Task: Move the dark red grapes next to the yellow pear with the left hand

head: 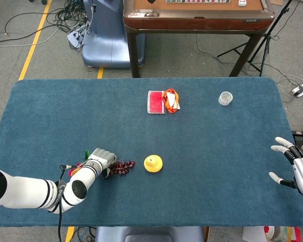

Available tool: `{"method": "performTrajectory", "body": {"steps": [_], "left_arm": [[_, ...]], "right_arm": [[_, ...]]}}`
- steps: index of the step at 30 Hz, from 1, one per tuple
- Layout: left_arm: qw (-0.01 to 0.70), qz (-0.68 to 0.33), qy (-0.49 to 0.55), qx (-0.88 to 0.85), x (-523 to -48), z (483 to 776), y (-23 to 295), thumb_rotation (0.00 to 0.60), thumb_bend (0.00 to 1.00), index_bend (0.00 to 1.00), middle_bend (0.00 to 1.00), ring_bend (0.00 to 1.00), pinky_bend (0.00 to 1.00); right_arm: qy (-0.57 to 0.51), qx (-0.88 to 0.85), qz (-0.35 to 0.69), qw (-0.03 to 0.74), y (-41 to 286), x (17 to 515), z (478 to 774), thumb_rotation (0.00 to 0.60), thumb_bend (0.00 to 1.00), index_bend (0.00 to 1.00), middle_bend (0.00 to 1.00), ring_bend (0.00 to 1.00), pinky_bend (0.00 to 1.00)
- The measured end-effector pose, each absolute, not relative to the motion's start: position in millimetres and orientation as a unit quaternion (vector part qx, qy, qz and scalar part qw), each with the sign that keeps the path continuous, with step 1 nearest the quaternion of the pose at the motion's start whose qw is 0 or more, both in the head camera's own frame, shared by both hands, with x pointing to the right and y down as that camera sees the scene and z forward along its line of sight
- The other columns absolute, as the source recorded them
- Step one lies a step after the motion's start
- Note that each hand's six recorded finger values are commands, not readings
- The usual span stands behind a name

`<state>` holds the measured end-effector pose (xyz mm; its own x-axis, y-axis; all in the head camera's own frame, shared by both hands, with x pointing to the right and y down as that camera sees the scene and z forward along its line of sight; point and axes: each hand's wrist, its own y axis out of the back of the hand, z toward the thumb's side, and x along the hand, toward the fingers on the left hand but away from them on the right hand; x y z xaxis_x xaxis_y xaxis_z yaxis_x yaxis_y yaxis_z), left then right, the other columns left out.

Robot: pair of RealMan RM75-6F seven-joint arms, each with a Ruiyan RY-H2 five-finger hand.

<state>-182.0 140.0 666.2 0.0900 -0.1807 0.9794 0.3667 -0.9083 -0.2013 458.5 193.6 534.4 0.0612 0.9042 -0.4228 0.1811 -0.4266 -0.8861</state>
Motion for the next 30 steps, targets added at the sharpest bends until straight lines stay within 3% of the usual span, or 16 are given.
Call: {"method": "performTrajectory", "body": {"steps": [4, 16, 30], "left_arm": [[0.199, -0.670, -0.064, -0.713, -183, 664, 139, 0.600, 0.55, 0.31, 1.00, 1.00, 1.00], [0.202, -0.635, 0.008, -0.746, -170, 650, 120, 0.600, 0.55, 0.26, 1.00, 1.00, 1.00], [0.269, -0.591, 0.093, -0.755, -189, 600, 102, 0.600, 0.55, 0.22, 0.99, 0.97, 1.00]], "right_arm": [[-0.418, -0.648, 0.543, 0.333, 194, 458, 535, 0.600, 0.11, 0.29, 0.17, 0.17, 0.31], [-0.418, -0.647, 0.544, 0.332, 193, 458, 536, 0.600, 0.11, 0.29, 0.17, 0.17, 0.31], [-0.417, -0.649, 0.543, 0.332, 193, 458, 536, 0.600, 0.11, 0.29, 0.17, 0.17, 0.31]]}}
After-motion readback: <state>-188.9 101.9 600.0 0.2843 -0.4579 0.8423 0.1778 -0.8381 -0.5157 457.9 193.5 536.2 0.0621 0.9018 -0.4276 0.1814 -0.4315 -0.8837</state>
